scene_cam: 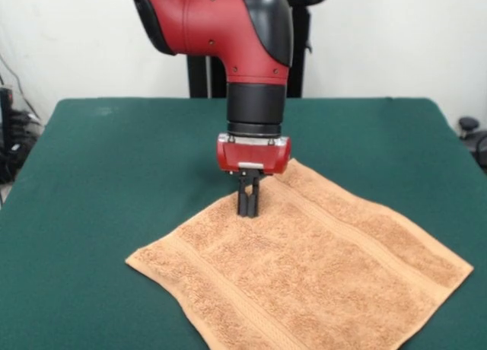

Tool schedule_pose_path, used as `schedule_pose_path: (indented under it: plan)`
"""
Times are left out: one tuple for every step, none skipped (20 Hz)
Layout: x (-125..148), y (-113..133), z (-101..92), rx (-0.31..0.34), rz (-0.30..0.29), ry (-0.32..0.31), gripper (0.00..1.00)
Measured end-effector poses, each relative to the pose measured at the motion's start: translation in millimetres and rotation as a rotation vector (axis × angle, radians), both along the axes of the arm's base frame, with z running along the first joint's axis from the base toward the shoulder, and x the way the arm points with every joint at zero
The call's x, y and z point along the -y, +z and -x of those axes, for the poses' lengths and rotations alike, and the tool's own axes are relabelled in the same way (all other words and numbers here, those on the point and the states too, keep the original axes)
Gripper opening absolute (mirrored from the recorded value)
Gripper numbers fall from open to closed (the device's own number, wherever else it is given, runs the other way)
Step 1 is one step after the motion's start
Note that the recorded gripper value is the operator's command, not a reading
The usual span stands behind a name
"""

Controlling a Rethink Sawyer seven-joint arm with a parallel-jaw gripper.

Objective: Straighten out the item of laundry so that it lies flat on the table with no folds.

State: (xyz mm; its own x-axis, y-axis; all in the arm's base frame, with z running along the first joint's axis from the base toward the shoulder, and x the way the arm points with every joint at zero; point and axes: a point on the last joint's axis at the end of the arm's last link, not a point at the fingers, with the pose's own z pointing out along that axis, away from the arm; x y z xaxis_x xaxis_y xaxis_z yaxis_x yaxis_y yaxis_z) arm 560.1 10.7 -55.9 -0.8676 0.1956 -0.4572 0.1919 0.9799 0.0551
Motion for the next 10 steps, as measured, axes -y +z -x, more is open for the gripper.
schedule_pose_path:
  plan:
    - [3,0,3.7,0.001,-0.002,-0.008,0.00]
    - [4,0,4.7,0.002,-0.002,-0.010,0.00]
    - [7,0,8.1,0.002,-0.004,-0.017,0.00]
    - [8,0,10.2,0.002,-0.005,-0.021,0.00]
    - [10,1,12.8,0.002,-0.006,-0.026,0.00]
    - [11,1,15.6,0.002,-0.007,-0.031,0.00]
    - [13,1,18.7,0.001,-0.008,-0.035,0.00]
    - [14,2,21.4,-0.002,-0.009,-0.038,0.00]
    - [15,2,25.0,-0.006,-0.009,-0.043,0.00]
    - [16,3,28.9,-0.013,-0.010,-0.046,0.00]
